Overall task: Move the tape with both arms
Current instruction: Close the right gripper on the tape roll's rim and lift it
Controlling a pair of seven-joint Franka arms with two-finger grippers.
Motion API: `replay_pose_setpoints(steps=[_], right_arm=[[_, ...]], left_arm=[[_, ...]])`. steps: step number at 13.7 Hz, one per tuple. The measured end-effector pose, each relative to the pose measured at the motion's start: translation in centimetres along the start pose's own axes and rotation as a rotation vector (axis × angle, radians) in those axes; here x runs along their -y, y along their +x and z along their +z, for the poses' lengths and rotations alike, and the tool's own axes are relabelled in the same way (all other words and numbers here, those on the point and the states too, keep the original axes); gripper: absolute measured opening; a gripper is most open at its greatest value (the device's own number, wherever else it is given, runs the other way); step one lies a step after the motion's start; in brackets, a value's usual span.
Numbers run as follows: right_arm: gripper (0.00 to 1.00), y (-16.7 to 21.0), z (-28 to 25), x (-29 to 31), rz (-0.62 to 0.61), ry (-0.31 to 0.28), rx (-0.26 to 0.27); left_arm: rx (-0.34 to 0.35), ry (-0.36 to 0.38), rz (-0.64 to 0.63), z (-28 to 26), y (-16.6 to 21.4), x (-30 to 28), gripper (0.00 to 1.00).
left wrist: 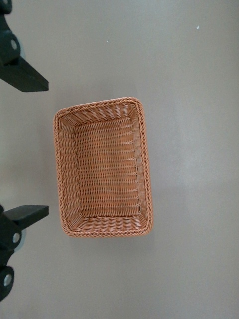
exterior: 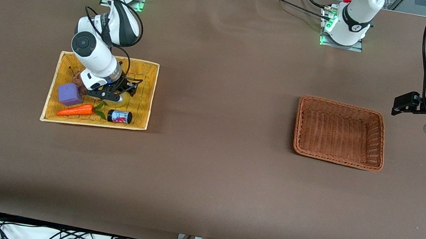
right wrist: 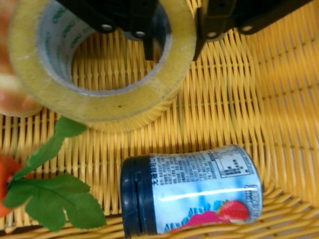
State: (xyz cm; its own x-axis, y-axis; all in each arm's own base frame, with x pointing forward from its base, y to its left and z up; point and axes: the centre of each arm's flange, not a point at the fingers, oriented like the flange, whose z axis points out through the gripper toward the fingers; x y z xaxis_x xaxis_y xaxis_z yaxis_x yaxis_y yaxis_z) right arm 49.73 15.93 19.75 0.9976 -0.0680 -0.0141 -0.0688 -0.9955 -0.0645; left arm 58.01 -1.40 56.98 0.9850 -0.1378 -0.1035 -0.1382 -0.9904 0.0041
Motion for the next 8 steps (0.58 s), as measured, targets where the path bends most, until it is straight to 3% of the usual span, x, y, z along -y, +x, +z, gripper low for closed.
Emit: replay_pose_setpoints(steps=[1, 5, 8], right_arm=[[0.22, 0.1, -0.3, 0.1, -0.001, 0.001, -0.005], [0.22, 0.5, -2.8, 1.0, -0.027, -0.013, 0.000], [0.22, 1.9, -8.9, 4.4, -0.045, -0.027, 0.023]], left_arm=[[0.000, 0.000, 0.000, 0.0, 0.0, 0.0, 1.00], [0.000, 0.000, 0.000, 0.0, 0.0, 0.0, 1.00], [0.000, 0.000, -0.001, 0.0, 0.0, 0.0, 1.00]])
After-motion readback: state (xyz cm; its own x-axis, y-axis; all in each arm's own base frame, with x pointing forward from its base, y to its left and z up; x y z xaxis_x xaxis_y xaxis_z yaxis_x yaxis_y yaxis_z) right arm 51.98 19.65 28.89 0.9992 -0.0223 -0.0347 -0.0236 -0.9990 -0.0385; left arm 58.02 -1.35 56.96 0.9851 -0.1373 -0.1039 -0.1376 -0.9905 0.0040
